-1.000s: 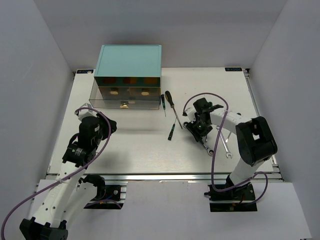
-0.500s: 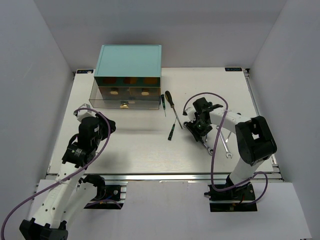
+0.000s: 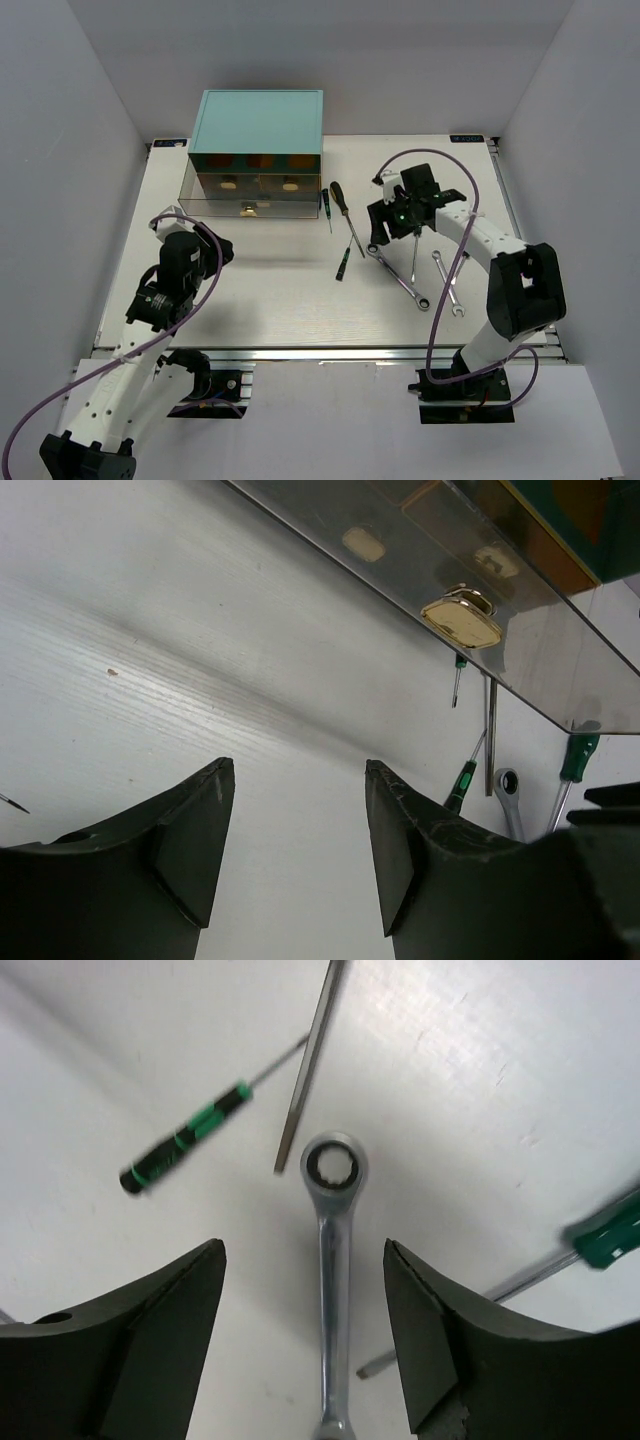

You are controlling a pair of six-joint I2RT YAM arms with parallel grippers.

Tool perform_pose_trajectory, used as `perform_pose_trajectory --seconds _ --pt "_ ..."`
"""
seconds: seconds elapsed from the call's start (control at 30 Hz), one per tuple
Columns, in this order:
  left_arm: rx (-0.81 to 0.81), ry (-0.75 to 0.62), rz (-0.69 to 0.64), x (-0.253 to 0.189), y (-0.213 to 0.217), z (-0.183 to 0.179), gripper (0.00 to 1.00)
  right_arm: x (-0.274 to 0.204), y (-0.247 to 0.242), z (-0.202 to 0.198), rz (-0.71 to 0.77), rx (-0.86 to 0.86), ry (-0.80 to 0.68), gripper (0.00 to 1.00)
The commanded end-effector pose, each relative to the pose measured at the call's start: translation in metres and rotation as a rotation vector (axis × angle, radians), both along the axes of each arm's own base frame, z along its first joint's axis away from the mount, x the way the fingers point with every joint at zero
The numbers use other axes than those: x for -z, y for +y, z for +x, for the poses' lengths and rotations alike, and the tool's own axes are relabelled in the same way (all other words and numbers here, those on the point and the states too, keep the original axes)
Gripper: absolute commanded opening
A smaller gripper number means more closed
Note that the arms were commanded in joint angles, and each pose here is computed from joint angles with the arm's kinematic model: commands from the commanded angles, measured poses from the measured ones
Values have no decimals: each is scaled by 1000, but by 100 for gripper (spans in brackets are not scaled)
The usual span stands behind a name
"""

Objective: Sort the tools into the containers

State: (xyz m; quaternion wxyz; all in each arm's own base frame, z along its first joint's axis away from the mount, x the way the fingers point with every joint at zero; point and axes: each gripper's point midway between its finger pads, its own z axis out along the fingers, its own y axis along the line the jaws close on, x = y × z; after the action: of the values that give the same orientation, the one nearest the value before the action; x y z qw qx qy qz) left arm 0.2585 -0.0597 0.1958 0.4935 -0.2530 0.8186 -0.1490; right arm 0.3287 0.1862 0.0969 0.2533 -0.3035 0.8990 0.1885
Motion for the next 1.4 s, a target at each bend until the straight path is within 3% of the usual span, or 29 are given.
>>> perform_pose_trajectory --seconds 0.0,0.17,0.2,0.3,0.43,1.0,1.3,1.37 --pt "13 -17 -8 -3 -3 3 65 -32 27 40 156 93 -82 70" --pt "9 -7 -8 -2 -3 1 65 -29 59 101 171 167 -126 70" --pt "4 -5 -15 -1 -2 0 65 -7 67 104 143 160 -79 70" --pt "-3 -1 -32 2 -2 -3 65 -6 76 130 119 196 -78 69" --pt "-20 0 -51 1 -1 -7 65 30 72 155 38 248 -66 66" --pt "-41 28 -47 5 3 -10 65 93 74 117 -173 169 -17 56" --pt "-45 20 -57 6 3 -11 65 114 51 104 -290 175 1 30" --pt "-45 23 -58 8 3 -12 65 115 50 101 -295 175 5 18"
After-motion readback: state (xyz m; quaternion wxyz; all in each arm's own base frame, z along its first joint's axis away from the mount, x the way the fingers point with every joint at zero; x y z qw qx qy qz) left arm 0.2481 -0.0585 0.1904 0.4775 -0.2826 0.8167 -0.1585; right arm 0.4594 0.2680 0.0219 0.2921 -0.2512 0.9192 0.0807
